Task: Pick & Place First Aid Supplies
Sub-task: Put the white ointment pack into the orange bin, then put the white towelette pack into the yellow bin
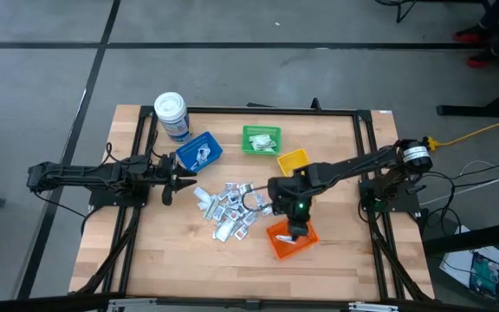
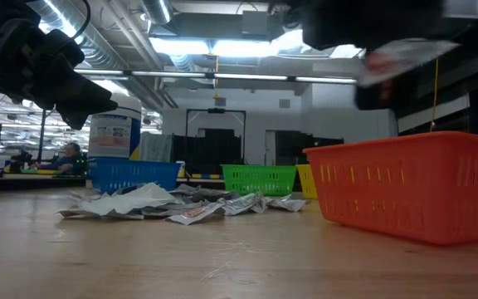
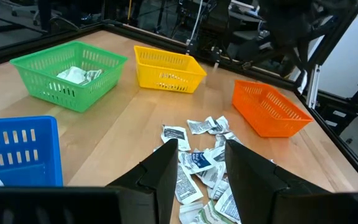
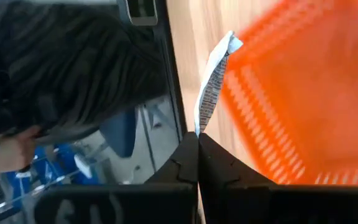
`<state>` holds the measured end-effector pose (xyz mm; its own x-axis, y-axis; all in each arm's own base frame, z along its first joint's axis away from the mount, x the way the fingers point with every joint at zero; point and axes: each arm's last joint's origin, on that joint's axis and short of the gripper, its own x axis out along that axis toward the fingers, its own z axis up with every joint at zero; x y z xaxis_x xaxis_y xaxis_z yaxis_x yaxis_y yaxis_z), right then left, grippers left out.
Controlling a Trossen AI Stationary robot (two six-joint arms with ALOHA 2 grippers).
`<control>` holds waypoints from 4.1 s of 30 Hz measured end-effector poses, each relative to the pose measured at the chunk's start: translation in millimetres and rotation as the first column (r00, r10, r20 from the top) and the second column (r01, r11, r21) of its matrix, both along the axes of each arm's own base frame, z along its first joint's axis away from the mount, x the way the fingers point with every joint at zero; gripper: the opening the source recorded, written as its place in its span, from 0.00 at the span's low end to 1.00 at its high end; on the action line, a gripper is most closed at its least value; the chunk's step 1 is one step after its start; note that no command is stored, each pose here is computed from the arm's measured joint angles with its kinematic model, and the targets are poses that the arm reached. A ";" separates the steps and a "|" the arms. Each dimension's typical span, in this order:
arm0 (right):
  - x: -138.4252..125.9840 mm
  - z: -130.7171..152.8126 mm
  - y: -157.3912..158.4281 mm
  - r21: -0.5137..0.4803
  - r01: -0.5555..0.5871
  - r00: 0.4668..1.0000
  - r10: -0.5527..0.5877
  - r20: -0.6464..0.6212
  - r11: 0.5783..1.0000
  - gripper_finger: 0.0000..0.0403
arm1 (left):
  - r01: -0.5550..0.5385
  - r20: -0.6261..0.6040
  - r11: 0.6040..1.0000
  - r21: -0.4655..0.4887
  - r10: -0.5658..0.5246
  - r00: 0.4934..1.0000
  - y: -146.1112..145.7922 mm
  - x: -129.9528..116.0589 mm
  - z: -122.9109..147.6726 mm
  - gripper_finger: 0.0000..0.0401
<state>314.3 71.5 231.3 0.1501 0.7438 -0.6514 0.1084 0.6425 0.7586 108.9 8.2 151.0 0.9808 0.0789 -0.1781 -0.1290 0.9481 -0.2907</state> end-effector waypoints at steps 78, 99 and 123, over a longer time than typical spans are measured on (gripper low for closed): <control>81.8 -28.3 -9.9 -0.753 0.082 0.798 0.409 0.442 0.653 0.42 | 0.000 -0.001 1.000 0.000 0.000 1.000 0.0 0.0 -0.1 0.32; 85.9 -38.0 -83.6 -0.802 0.201 0.823 0.346 0.450 0.563 0.42 | 0.000 0.000 1.000 0.000 0.000 1.000 0.0 0.0 0.0 0.32; 83.1 -90.2 -107.8 -0.782 0.178 0.859 0.293 0.420 0.597 0.42 | 0.000 0.000 1.000 0.000 0.000 1.000 0.0 0.0 0.0 0.32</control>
